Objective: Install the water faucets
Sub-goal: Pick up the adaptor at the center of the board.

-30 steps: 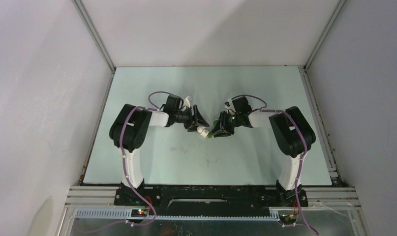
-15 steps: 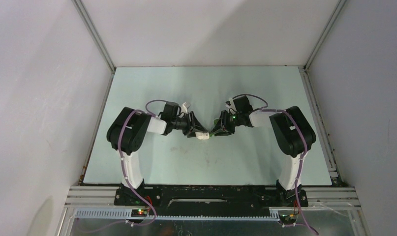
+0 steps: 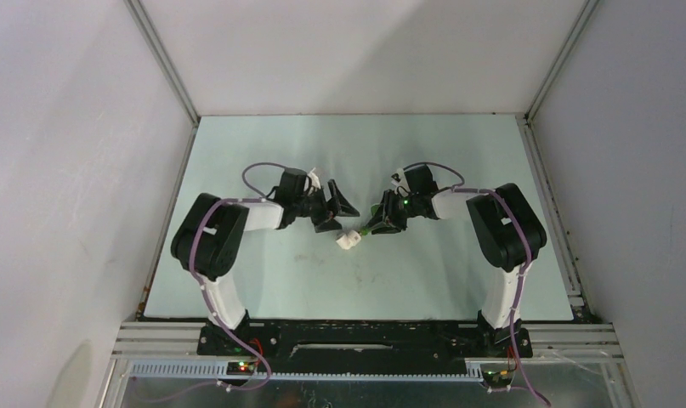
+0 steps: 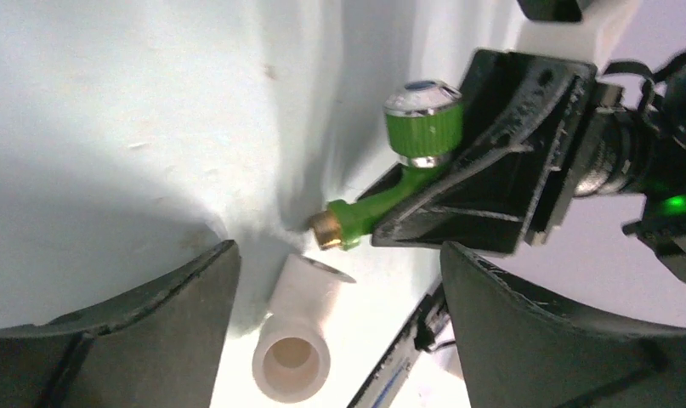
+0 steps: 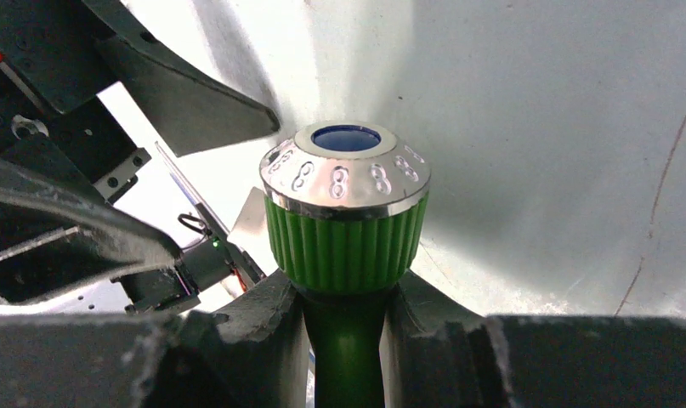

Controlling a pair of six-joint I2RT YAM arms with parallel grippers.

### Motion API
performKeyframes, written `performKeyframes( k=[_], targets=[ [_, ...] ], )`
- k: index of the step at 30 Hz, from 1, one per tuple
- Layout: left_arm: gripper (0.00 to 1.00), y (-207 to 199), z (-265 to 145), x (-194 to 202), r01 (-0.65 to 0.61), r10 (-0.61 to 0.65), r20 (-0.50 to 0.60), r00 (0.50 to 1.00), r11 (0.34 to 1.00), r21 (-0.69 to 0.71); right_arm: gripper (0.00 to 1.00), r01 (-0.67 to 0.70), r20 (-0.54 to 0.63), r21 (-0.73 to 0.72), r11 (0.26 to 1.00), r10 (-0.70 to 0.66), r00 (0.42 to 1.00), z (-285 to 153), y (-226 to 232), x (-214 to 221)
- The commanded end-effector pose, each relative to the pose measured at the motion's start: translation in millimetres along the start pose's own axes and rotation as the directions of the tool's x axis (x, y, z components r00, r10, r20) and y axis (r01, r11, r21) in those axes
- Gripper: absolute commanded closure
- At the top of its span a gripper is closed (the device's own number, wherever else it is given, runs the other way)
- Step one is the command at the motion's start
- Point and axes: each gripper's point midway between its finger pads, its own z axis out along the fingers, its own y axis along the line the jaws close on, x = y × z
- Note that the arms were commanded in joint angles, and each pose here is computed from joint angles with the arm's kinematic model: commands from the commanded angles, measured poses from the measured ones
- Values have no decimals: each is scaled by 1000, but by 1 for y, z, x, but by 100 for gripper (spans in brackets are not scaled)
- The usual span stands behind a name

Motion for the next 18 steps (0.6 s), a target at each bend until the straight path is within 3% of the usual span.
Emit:
performKeyframes(
  k=[1,3,6,13,18],
  targets=[
    [7,24,-23,-19,-49,71,91,993,975,-218,100,10,9,-17,1000,-10,1000,-1,5,-4],
    [1,33,-34,-21,-68,101,92,991,948,-310,100,7,5,-16,1000,-7,1000,0,4,-3],
    [0,40,-46,-18,-87,115,50,992,916,-392,100,8,1,-9,1000,-8,1000,0,2,-2],
    [3,43,-61,21,3,14,43,999,933,-359,100,20,3,-19,1000,-20,1000,-1,6,-2],
    [6,21,-60,37,120,-98,131,987,977,-178,100,28,-1,-19,999,-28,1000,1,7,0]
  ],
)
